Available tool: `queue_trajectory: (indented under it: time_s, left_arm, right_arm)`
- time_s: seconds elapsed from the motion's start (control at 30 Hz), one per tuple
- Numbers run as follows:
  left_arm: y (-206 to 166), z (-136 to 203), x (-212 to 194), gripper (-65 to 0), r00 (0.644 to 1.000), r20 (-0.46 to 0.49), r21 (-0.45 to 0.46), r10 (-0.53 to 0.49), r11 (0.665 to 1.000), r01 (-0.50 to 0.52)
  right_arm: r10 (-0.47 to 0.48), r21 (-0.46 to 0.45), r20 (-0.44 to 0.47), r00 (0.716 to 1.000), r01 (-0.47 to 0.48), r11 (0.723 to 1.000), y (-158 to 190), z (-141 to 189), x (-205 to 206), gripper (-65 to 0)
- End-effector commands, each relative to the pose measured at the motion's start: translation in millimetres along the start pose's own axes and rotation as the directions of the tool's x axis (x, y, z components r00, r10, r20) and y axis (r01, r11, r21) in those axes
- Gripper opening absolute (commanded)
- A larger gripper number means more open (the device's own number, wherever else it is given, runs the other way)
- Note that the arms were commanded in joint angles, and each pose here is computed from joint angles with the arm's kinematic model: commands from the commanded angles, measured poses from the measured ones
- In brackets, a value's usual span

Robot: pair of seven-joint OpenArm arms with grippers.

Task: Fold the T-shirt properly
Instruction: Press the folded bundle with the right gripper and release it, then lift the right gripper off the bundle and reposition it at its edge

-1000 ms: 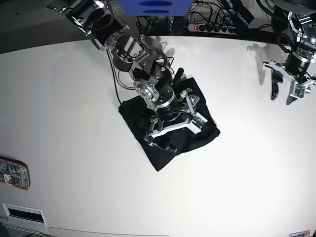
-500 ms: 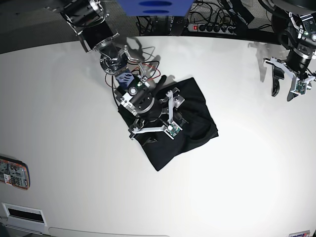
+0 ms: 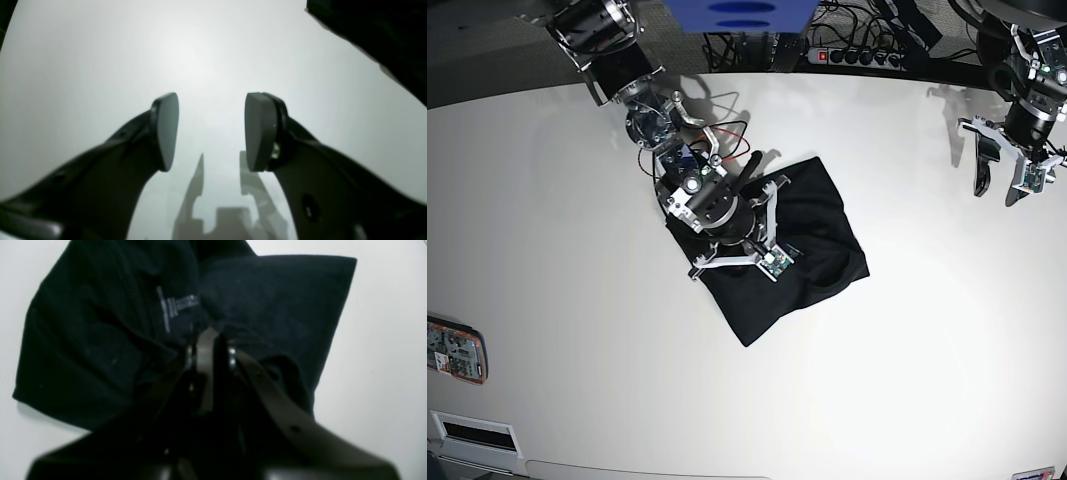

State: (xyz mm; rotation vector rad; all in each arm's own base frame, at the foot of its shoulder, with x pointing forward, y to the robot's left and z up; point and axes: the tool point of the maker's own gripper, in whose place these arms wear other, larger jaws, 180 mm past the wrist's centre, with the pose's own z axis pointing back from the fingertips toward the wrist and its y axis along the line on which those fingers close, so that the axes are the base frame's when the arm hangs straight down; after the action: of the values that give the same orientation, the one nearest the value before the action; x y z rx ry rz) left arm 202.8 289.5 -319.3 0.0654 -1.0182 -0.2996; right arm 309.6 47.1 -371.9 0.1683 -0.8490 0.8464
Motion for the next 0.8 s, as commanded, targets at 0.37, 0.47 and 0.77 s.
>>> queue_trajectory:
  time_s: [0.37, 0.47, 0.77]
  left_arm:
    - [3.8, 1.9, 12.9, -34.4, 0.999, 0.043, 0.004, -0.014, 1.0, 0.014]
    - [4.0, 1.7, 13.4, -34.4, 0.999, 0.045, 0.005, -0.014, 1.0, 0.014]
    - [5.2, 1.7, 13.9, -34.4, 0.999, 0.043, 0.005, -0.021, 1.0, 0.021]
  right_arm:
    - [-0.021, -0.008, 0.113, 0.993, 0.022, 1.0, 28.4, 41.3, 18.6, -65.0]
    - [0.025, -0.038, 0.065, 0.998, -0.023, 0.999, 35.1, 41.7, 3.3, -65.0]
    - [0.178, -0.013, 0.056, 0.983, -0.177, 0.984, 95.9, 45.0, 14.8, -65.0]
